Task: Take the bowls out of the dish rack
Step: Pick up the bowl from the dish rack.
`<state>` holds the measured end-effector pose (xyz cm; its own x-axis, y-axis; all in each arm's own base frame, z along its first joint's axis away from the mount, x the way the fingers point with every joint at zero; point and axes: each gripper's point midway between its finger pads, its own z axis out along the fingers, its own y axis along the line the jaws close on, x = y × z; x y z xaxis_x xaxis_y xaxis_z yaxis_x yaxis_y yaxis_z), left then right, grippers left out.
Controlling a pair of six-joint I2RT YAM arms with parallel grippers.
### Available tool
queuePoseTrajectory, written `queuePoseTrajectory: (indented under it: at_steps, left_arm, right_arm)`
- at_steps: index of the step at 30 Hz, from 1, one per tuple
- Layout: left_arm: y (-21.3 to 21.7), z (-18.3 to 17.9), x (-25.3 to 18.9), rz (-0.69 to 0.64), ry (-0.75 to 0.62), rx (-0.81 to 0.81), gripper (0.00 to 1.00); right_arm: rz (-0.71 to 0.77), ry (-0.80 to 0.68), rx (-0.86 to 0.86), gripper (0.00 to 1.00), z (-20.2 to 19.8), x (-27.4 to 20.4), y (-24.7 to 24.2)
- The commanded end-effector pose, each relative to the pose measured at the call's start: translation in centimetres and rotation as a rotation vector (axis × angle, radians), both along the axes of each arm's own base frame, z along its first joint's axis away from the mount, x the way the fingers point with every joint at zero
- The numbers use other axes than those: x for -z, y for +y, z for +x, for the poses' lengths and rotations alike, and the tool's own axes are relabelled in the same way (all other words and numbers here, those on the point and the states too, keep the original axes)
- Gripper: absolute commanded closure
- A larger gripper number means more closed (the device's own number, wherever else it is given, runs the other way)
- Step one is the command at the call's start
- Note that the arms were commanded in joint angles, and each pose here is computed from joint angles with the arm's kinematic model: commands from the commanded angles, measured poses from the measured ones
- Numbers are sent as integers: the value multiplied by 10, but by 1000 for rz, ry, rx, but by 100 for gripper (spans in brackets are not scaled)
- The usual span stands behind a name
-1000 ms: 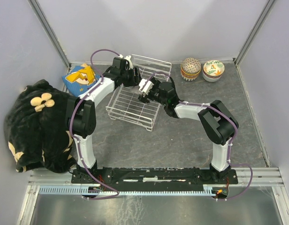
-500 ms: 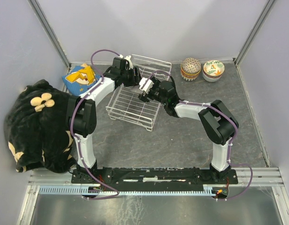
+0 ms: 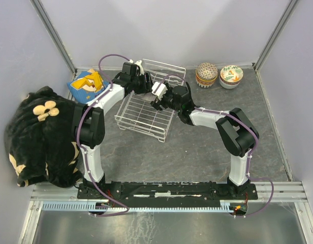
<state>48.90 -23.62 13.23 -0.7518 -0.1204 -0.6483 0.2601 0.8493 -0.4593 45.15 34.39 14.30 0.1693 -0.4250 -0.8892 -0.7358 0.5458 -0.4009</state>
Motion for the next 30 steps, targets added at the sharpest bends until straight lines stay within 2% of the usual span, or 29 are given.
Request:
queuePoseTrajectory:
  at_steps: [1,22,30]
  left_arm:
    - [-7,4,4,-39,26,-2,35]
    - [-14,16,7,-71,38,-9,35]
    - [-16,16,15,-74,52,-3,35]
  right_arm:
    - [45,-7,16,11,8,-18,2]
    - [78,46,62,25,9,-11,-3]
    - [90,66,64,36,7,-6,-3]
